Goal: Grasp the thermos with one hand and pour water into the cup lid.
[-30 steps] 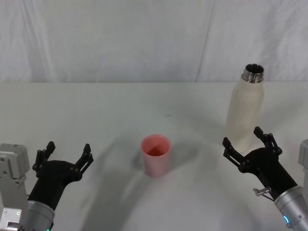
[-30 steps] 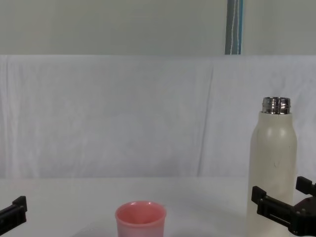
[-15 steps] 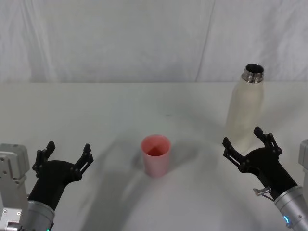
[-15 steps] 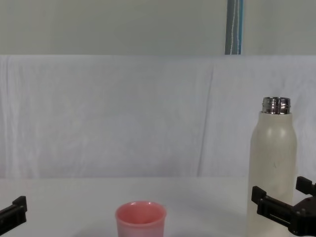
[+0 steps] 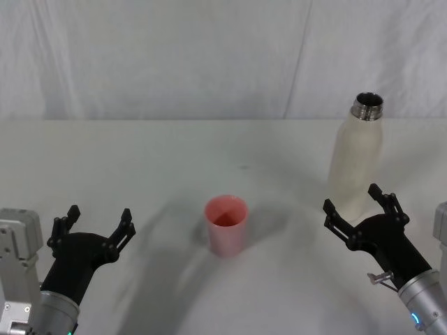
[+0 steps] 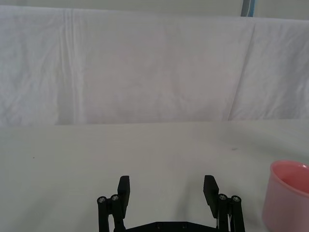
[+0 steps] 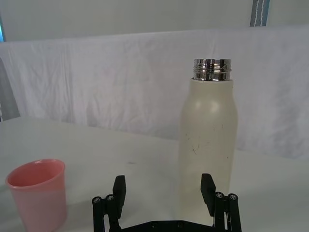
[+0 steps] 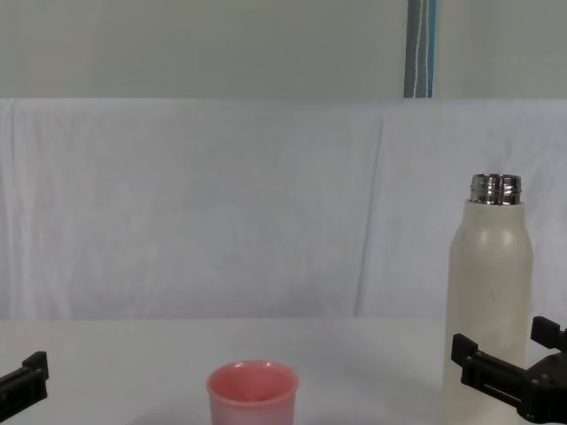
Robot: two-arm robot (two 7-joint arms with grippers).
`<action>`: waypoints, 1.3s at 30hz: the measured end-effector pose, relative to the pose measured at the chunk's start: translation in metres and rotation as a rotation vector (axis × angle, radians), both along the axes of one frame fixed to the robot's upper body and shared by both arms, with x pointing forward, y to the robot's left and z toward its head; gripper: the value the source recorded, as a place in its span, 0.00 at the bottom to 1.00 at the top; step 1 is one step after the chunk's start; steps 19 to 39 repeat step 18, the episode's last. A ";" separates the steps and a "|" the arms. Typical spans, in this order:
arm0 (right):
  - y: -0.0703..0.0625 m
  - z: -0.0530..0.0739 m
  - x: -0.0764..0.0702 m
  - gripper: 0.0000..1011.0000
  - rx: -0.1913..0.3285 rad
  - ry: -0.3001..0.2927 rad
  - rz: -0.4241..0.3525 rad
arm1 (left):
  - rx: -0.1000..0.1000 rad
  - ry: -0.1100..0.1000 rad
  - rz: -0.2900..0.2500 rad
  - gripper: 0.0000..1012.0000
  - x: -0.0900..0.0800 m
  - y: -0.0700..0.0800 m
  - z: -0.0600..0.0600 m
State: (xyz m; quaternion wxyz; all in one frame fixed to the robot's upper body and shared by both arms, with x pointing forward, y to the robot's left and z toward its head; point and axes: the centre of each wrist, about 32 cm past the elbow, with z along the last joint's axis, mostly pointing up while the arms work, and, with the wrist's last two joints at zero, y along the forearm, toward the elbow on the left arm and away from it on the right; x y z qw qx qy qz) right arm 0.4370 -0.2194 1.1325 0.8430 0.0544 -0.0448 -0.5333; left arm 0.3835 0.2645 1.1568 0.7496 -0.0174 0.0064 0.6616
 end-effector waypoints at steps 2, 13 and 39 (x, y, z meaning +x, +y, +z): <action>0.000 0.000 0.000 0.99 0.000 0.000 0.000 | 0.000 0.000 0.000 0.99 0.000 0.000 0.000; 0.000 0.000 0.000 0.99 0.000 0.000 0.000 | 0.000 0.000 0.000 0.99 0.000 0.000 0.000; 0.000 0.000 0.000 0.99 0.000 0.000 0.000 | 0.000 0.000 0.000 0.99 0.000 0.000 0.000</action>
